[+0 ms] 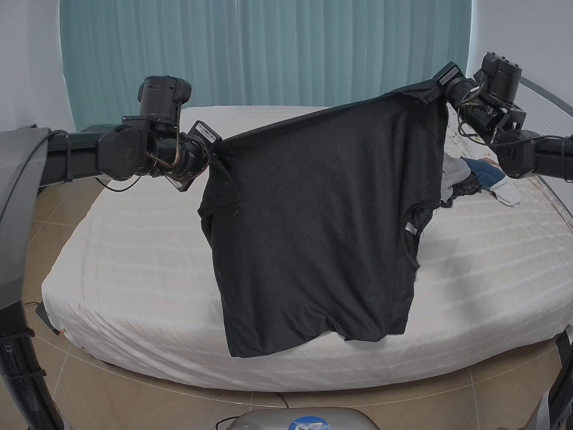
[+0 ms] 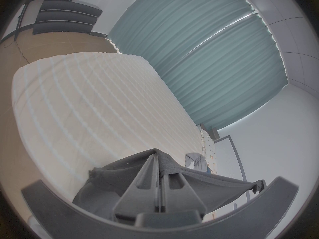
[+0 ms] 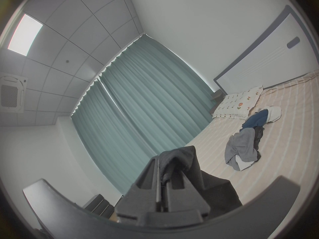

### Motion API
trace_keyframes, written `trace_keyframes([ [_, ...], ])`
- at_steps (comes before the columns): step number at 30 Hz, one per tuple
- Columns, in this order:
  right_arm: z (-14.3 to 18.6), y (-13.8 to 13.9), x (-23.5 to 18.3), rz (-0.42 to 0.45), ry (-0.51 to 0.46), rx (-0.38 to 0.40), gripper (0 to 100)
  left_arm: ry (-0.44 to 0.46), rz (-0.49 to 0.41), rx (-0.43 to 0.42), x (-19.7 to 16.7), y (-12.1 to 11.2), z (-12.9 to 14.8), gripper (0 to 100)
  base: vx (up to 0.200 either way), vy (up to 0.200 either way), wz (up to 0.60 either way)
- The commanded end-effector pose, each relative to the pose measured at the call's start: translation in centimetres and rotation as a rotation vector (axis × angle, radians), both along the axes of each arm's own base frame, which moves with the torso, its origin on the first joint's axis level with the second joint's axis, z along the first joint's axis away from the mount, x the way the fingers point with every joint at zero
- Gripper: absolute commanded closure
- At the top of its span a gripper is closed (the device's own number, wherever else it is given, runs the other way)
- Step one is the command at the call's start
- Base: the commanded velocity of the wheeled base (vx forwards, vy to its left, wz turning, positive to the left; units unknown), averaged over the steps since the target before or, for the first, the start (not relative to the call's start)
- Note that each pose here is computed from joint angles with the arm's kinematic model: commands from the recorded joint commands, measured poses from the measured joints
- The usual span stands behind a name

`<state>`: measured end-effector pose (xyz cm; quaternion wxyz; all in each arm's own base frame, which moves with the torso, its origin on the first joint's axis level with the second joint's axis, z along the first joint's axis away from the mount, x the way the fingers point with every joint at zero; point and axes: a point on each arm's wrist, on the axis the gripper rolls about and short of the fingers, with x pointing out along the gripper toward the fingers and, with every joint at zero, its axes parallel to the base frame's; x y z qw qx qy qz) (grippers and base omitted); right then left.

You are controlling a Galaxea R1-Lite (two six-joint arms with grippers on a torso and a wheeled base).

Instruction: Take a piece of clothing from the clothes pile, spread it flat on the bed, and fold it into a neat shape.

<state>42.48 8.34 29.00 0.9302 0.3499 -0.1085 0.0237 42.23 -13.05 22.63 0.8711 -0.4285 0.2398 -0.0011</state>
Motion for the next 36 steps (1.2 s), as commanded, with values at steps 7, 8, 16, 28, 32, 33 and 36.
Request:
trace_keyframes([
  [7,-9.2,1.2,4.9,-0.007,0.132,-0.027,100,0.076,0.006,0.029,5.8,-2.1,-7.8,100,0.2,0.0,0.0],
  [8,-9.2,1.2,4.9,-0.007,0.132,-0.027,100,0.076,0.006,0.029,5.8,-2.1,-7.8,100,0.2,0.0,0.0],
  [16,-17.9,1.7,7.6,-0.047,0.291,-0.057,100,0.132,0.011,0.053,7.5,-2.6,-13.5,100,0.0,0.0,0.0],
  [28,-25.4,3.1,8.6,-0.029,0.404,-0.092,0,0.143,0.061,0.035,8.9,-2.9,-19.0,0,0.0,0.0,0.0],
  [32,-27.9,3.1,8.6,-0.029,0.457,-0.107,0,0.16,0.094,0.067,9.0,-2.7,-20.6,0,0.0,0.0,0.0],
  [33,-28.5,2.9,8.5,-0.034,0.48,-0.115,0,0.175,0.096,0.082,9.0,-2.6,-20.9,0,0.0,0.0,0.0],
  [36,-29.8,1.8,7.9,-0.048,0.555,-0.135,0,0.325,0.086,0.179,8.1,-1.4,-21.9,0,0.0,0.0,0.0],
])
